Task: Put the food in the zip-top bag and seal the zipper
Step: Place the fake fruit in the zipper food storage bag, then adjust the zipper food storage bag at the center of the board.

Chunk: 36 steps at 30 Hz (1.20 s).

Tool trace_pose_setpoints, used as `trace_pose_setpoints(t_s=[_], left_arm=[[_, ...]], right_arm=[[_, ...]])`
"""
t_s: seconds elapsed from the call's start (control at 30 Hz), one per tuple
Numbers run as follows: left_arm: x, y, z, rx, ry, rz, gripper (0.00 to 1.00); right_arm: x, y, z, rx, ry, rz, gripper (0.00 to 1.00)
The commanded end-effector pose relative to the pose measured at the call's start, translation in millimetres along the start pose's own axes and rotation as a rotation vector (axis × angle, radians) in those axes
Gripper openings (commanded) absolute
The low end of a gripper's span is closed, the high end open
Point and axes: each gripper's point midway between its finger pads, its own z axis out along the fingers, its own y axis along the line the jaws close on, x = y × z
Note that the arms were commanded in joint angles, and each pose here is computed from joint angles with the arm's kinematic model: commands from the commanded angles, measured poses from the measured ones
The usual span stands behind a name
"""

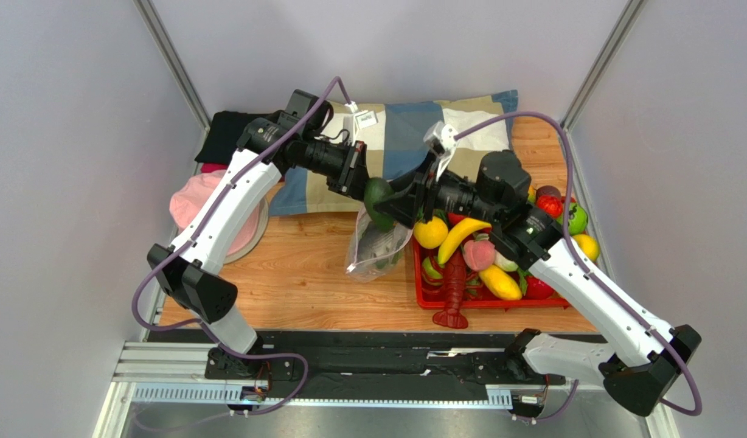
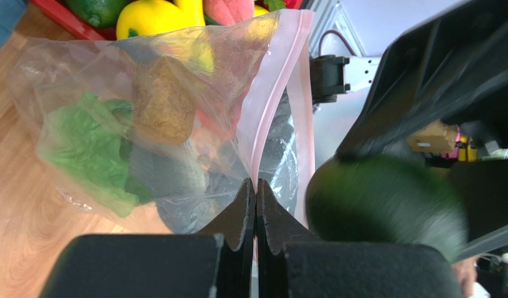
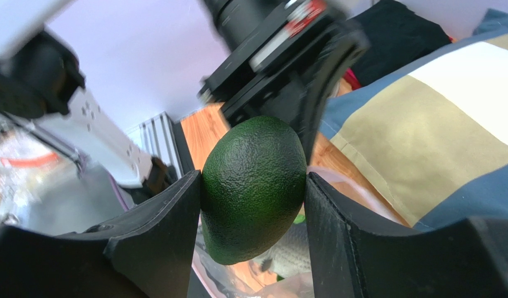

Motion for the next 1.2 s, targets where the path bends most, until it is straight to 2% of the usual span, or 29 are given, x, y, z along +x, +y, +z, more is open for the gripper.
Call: trace_pose_setpoints(t_s=[0.0, 0.1, 0.17, 0.3, 0.33, 0.4, 0.43, 0.5, 0.53, 0.6, 0.7, 0.83, 1.0, 1.17], left_arm=[[-8.7, -8.8, 0.6, 0.062, -0.024, -0.009, 0.00], [-9.7, -6.3, 1.1, 0.076, -0.025, -0.036, 0.00], [-9.7, -6.3, 1.6, 0.099, -0.021, -0.064, 0.00], [-12.4, -4.6, 0.4, 0.122, -0.024, -0.084, 0.00], [-12.2, -4.0, 0.7, 0.122, -0.023, -0.083, 0.00], [-10.8, -3.9, 1.5, 0.129, -0.017, -0.088, 0.00], [-10.8, -3.5, 1.1, 0.128, -0.017, -0.090, 0.00], [-9.6, -2.0, 0.4, 0.127, -0.017, -0.097, 0.00], [-10.1, 0.3, -0.9, 0.124, -0.020, -0.106, 0.00], [-10.9, 3.2, -3.1, 0.119, -0.028, -0.118, 0.00], [-11.7, 6.1, -6.6, 0.115, -0.038, -0.124, 0.00], [-8.4, 6.2, -6.5, 0.114, -0.039, -0.132, 0.00], [-6.1, 6.0, -6.7, 0.114, -0.039, -0.133, 0.00], [-6.1, 4.5, -7.8, 0.115, -0.044, -0.129, 0.00]], right_arm=[[0.6, 9.8, -7.0, -0.023, -0.054, -0.213, 0.00], [27.9, 1.6, -2.7, -0.010, -0.006, -0.255, 0.00], [46.3, 1.4, 1.9, -0.014, 0.030, -0.282, 0.05], [56.1, 0.5, 9.5, -0.006, 0.030, -0.369, 0.11], [56.8, 1.2, 10.9, -0.009, 0.033, -0.381, 0.20], [53.8, 2.4, 13.2, -0.015, 0.042, -0.395, 0.30], [50.6, 2.7, 12.9, -0.013, 0.045, -0.406, 0.47], [50.3, -0.7, 8.2, 0.015, 0.075, -0.397, 0.63], [38.4, 2.9, 5.4, 0.025, 0.058, -0.388, 0.77], [30.8, 1.2, -4.5, 0.077, 0.067, -0.352, 0.84], [18.1, -5.6, -18.8, 0.182, 0.065, -0.270, 0.86], [15.1, -12.8, -42.4, 0.303, 0.065, -0.151, 0.83], [58.0, -27.3, -54.4, 0.404, 0.183, 0.001, 0.77], [79.2, -27.2, -42.4, 0.389, 0.241, 0.108, 0.73]])
